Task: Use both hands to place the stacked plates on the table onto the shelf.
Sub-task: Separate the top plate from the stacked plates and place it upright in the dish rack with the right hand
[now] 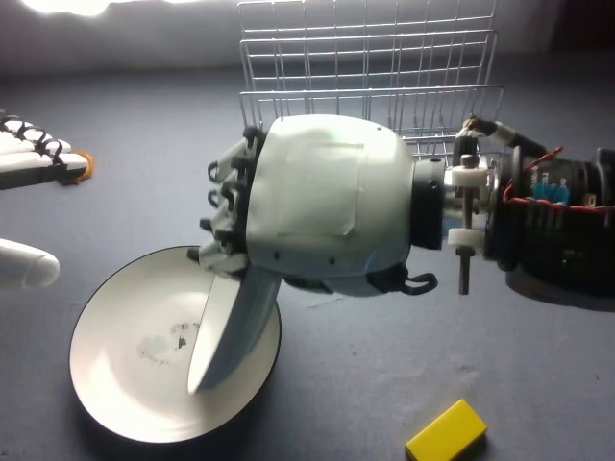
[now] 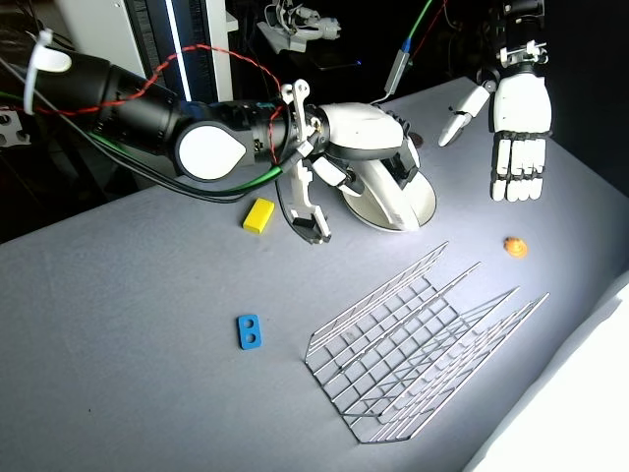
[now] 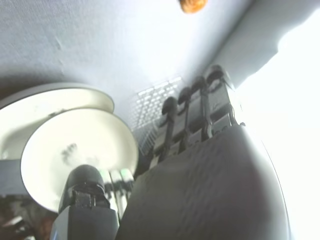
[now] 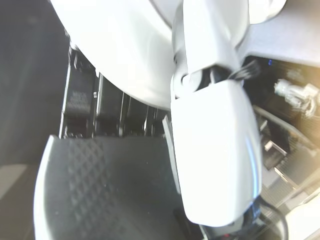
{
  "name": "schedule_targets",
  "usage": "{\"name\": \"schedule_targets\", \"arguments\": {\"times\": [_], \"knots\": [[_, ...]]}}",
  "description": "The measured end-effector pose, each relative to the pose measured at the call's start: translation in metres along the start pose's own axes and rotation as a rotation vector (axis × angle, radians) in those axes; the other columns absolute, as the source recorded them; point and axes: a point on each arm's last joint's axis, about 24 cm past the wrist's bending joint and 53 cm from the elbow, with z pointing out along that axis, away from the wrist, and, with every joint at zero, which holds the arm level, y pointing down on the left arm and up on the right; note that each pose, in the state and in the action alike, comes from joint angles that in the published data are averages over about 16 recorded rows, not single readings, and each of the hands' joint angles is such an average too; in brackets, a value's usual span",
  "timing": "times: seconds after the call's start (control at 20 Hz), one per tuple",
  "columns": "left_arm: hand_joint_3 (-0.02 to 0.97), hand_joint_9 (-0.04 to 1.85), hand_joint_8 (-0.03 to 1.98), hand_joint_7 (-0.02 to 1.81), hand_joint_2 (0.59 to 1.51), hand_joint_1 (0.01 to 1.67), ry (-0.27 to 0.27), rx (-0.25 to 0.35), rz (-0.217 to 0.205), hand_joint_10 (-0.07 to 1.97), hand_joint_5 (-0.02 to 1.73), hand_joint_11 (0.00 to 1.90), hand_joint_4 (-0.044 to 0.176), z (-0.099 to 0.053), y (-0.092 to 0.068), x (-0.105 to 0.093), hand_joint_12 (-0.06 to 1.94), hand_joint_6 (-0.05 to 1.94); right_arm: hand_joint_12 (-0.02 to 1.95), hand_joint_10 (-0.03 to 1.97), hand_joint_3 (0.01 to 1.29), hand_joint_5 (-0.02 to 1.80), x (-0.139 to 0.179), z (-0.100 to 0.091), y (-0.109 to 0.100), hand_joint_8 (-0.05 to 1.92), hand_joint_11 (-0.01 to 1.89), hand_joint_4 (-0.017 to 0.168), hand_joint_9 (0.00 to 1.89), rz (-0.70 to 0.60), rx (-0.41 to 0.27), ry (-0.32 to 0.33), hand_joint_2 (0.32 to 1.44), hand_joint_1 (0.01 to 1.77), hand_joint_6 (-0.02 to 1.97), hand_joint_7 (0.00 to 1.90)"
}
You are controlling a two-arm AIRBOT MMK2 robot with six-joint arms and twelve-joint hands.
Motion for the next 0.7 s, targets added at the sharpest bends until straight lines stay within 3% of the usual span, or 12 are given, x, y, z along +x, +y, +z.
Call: {"name": "schedule_targets", "arguments": {"times": [0.4, 0.7], "knots": [[0.018, 0.02, 0.02, 0.04, 1.098, 0.01, 0.01, 0.019, 0.05, 0.01, 0.06, 0.02, 0.003, -0.003, -0.003, -0.002, 0.0, 0.02, 1.17, 1.11, 0.01, 0.87, -0.043, -0.018, -0.009, 0.93, 0.79, 0.002, 0.94, 0.009, 0.042, -0.072, 0.99, 1.34, 1.12, 0.99], [0.018, 0.02, 0.02, 0.04, 1.094, 0.01, 0.038, 0.077, 0.118, 0.01, 0.07, 0.02, 0.004, -0.007, -0.013, 0.002, 0.0, 0.02, 1.17, 1.11, 0.01, 0.86, -0.082, -0.037, -0.018, 0.93, 0.79, 0.002, 0.94, 0.029, 0.08, -0.147, 0.99, 1.34, 1.14, 0.99]]}}
